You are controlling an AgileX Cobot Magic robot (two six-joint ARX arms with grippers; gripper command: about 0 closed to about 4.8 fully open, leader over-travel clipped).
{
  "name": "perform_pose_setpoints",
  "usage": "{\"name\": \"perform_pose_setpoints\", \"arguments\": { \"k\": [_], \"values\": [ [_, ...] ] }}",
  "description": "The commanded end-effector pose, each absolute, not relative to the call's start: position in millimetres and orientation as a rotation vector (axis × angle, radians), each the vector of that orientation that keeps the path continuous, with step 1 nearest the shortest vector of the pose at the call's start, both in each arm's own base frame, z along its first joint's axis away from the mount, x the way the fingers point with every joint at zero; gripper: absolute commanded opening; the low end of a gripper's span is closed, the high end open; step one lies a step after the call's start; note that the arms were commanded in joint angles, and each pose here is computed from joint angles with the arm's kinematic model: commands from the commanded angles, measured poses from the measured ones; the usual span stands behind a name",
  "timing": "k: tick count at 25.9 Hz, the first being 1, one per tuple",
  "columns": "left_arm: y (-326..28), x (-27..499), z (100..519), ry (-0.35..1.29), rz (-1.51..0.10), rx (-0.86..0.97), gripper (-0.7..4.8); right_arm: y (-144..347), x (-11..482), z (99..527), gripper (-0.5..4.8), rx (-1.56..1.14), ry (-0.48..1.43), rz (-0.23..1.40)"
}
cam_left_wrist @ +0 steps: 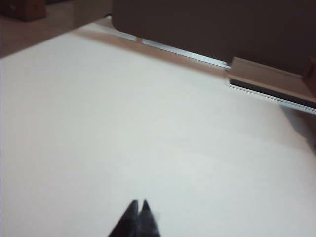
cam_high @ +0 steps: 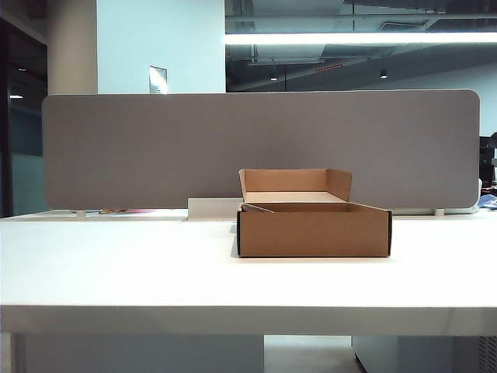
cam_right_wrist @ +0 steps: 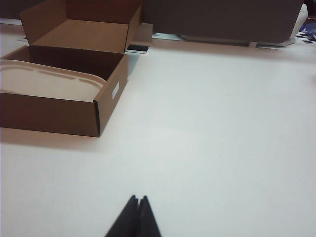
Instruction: Pick up the lid and place it into the paper box.
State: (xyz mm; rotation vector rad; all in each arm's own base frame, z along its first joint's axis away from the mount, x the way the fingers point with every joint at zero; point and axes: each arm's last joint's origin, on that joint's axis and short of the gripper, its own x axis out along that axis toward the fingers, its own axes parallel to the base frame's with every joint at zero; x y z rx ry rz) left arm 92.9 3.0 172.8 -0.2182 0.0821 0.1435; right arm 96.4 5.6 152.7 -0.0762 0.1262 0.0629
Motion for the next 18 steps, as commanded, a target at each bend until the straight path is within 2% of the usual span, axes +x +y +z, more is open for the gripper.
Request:
{"name": "perform_pose_setpoints", "arguments": {
  "k": [1,14,18],
  "values": [
    [5.3,94.8,171.3,0.046,0.113,-0.181,-0.05,5.6,96.8,151.8,-0.05,-0.079,0.12,0.062],
    [6.2,97.2,167.7,-0.028,0.074,-0.142,-0.05,5.6,96.7,151.6,-0.05,-0.079,0.122,0.062],
    [4.0,97.3,167.3,-0.019,-0.002,-0.146,-0.05,5.6,96.7,151.6,-0.05,-0.079,0.122,0.062]
  ]
}}
